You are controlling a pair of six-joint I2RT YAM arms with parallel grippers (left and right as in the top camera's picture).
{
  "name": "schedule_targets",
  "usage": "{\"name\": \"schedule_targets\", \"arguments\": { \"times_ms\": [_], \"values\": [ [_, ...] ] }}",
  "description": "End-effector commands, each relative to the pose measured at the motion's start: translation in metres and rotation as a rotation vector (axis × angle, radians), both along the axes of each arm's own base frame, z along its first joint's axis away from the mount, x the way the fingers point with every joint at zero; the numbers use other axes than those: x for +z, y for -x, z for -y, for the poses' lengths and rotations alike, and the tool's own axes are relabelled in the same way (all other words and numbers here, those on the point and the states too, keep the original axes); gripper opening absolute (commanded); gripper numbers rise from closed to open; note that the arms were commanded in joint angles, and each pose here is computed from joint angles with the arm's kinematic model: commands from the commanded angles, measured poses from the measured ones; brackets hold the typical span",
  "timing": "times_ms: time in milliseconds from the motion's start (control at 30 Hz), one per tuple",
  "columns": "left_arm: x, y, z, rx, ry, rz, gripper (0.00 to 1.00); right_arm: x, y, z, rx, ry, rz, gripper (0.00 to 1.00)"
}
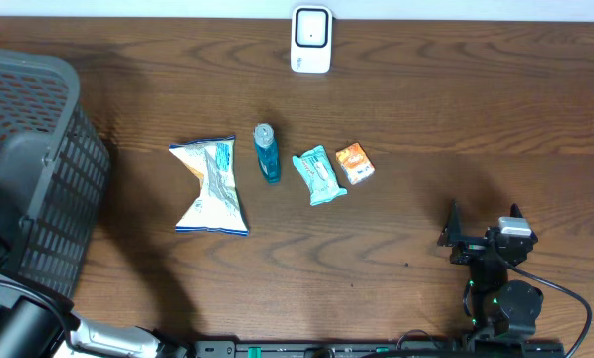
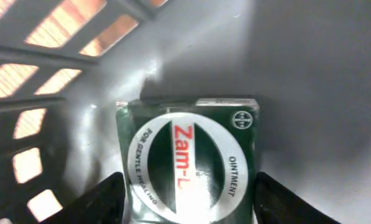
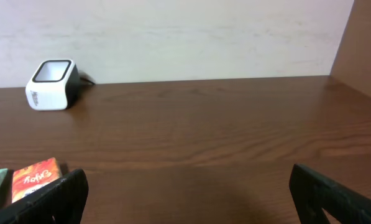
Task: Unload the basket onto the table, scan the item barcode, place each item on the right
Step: 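Reach the left gripper into the basket and grasp the green Zam-Buk box, then carry the Zam-Buk box out and set it below the tissue pack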
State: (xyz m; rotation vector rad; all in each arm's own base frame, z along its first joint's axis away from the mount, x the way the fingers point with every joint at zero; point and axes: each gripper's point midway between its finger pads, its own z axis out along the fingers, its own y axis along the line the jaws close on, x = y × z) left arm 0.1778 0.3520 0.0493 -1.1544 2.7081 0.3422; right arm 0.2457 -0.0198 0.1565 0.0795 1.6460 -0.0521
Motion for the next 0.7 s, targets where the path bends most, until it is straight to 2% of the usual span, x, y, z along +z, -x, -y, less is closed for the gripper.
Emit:
{"name": "schedule_targets", "arguments": {
  "times_ms": [0,133,267,333,467,667],
  "values": [
    [-0.004,-0.004,0.005,0.034,0.035,0.039,0.64,-0.001,0.0,0.001,-0.004,-0.007,-0.003,0.99],
    [-0.005,-0.004,0.004,0.081,0.037,0.053,0.67,-0.001,0.0,0.001,-0.004,-0.007,-0.003,0.99],
    [-0.005,-0.004,0.004,0.081,0.037,0.053,1.0,-0.001,0.0,0.001,-0.004,-0.007,-0.003,0.99],
    [-0.005,-0.004,0.004,0.087,0.037,0.054,0.98,-0.001,0.0,0.001,-0.004,-0.007,-0.003,0.99],
    [-0.002,0.009,-0.01,0.204,-0.031,0.011,0.98,-0.001,0.0,0.001,-0.004,-0.007,-0.003,0.99],
    [-0.011,0.007,-0.016,0.292,-0.028,0.048,0.98,-0.001,0.0,0.001,-0.004,-0.007,-0.003,0.99]
  ]
}}
